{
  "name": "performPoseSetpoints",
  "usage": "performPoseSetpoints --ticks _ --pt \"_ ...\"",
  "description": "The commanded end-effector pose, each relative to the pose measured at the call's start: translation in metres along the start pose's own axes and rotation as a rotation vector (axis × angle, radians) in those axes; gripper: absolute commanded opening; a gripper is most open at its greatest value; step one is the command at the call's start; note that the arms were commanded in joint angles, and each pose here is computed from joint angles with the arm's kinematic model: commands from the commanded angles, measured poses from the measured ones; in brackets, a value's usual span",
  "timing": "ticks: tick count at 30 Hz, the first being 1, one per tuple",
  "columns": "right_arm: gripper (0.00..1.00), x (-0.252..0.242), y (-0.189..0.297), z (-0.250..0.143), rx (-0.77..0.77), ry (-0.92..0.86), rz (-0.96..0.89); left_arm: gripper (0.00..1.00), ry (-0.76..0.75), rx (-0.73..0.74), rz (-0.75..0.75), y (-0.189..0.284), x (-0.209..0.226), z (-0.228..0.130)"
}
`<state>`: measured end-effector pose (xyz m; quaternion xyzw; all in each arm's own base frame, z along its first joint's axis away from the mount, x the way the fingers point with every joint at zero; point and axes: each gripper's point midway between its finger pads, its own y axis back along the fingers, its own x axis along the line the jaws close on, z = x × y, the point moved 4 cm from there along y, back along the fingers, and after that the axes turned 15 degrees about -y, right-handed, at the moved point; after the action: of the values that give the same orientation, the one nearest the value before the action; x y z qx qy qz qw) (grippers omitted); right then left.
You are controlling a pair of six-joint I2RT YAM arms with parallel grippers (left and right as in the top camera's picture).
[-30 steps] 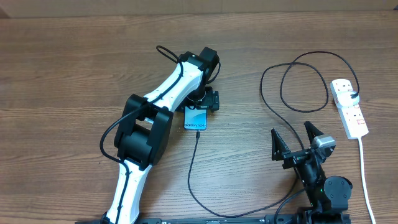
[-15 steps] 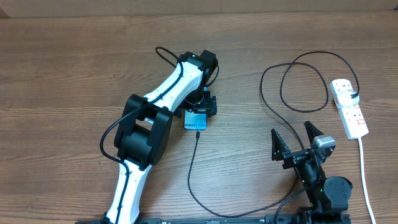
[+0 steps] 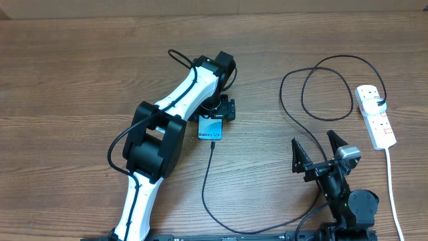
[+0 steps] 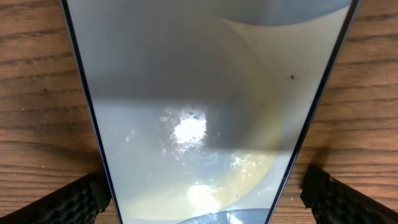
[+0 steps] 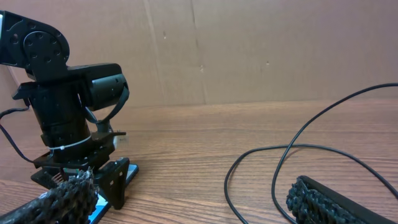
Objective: Plug charger to phone and switch on socket
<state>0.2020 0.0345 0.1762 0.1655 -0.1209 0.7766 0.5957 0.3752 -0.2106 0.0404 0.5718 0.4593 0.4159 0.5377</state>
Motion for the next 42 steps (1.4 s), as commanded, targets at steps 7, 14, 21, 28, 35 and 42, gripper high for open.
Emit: performPoseSetpoints --ticks 7,14,21,28,35,42 --pt "1.00 -0.001 0.000 -0.001 -0.007 0.002 -0.004 1.00 0.018 0.023 0.057 -0.013 0.007 -0.005" --pt "1.00 -0.001 0.000 -0.001 -0.007 0.002 -0.004 1.00 0.019 0.028 0.058 -0.013 0.007 -0.006" --pt "1.00 -0.001 0.000 -0.001 -0.007 0.002 -0.004 1.00 0.020 0.064 0.065 -0.013 0.009 -0.013" --pt "1.00 -0.001 0.000 -0.001 -0.007 0.002 -0.004 1.00 0.027 0.080 0.063 -0.012 0.012 -0.016" --pt "1.00 -0.001 0.000 -0.001 -0.007 0.002 -0.004 1.00 0.028 0.077 0.034 -0.013 0.008 -0.015" --pt "1.00 -0.001 0.000 -0.001 -0.007 0.002 -0.004 1.00 0.027 0.067 0.041 -0.013 0.009 -0.013"
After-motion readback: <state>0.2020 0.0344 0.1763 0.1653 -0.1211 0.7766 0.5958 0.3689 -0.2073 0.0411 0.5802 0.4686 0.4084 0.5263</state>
